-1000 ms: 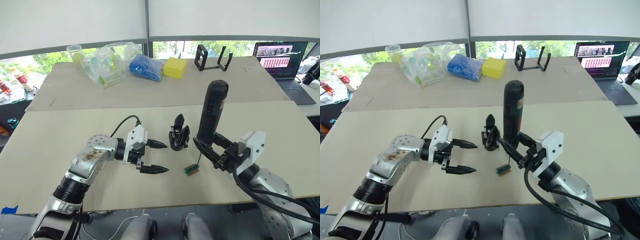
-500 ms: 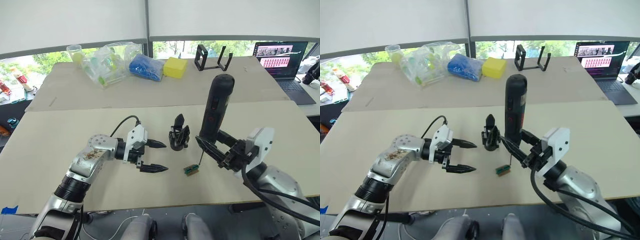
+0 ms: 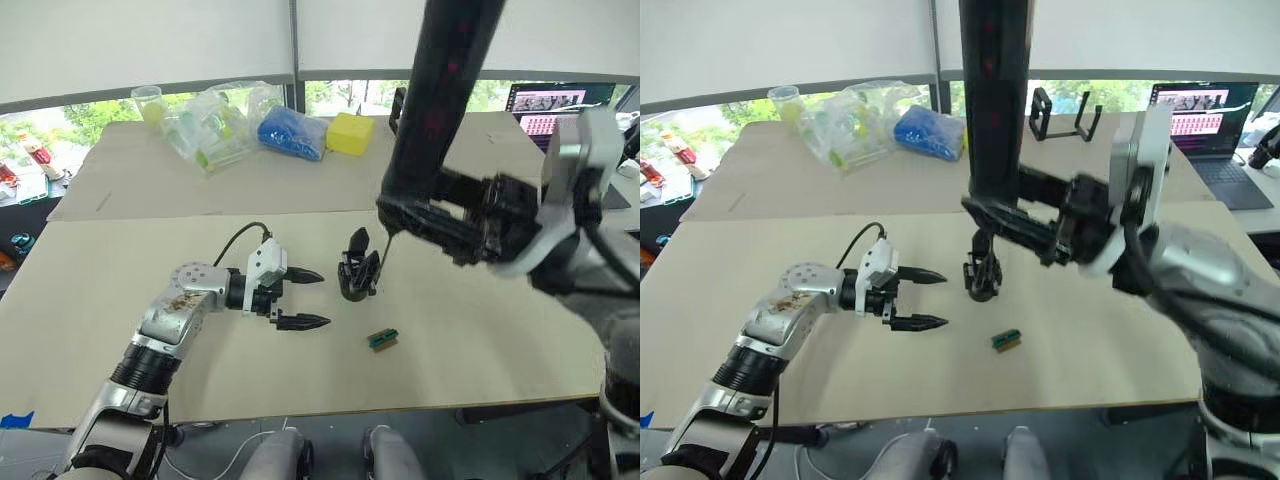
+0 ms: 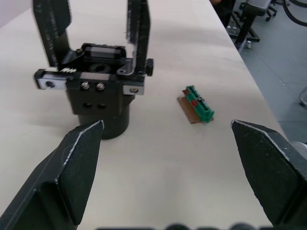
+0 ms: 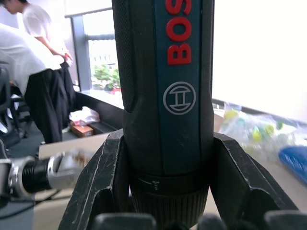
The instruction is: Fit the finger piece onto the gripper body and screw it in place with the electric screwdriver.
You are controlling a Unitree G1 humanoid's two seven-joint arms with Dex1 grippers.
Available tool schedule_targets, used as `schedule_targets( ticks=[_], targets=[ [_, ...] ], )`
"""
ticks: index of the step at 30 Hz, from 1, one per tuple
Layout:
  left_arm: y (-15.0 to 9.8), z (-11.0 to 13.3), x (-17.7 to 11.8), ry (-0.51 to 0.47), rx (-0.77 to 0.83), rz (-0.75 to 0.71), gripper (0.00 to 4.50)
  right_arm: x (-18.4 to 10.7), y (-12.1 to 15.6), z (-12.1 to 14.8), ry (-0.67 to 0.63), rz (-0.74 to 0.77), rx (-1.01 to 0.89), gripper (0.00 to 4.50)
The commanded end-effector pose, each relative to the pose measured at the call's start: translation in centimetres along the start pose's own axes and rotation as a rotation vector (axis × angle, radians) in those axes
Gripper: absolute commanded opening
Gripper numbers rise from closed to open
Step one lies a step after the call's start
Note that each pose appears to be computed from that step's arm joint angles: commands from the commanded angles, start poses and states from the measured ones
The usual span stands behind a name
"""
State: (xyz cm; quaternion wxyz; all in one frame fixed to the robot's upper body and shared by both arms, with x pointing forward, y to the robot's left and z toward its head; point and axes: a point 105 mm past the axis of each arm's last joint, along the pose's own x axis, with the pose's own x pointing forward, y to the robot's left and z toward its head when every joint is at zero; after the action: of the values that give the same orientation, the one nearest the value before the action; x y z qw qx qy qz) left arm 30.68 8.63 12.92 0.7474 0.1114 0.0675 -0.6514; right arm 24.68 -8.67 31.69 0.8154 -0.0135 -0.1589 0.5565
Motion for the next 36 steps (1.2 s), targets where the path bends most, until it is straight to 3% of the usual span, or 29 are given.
schedule_targets(
  ticks=[1,18,36],
  targets=[
    [1.1,1.1,0.0,-0.031,0.056,0.041,4.5,1.4,-1.2,0.7,-0.022,0.004,0.001,1.91],
    [2.3,0.6,1.1,-0.039,0.077,0.077,4.5,3.3,-2.6,-3.6,0.063,0.054,-0.059,1.91],
    [2.9,0.8,2.4,-0.039,0.091,0.065,4.5,2.8,-3.2,-4.6,0.106,0.044,-0.078,1.91]
  ],
)
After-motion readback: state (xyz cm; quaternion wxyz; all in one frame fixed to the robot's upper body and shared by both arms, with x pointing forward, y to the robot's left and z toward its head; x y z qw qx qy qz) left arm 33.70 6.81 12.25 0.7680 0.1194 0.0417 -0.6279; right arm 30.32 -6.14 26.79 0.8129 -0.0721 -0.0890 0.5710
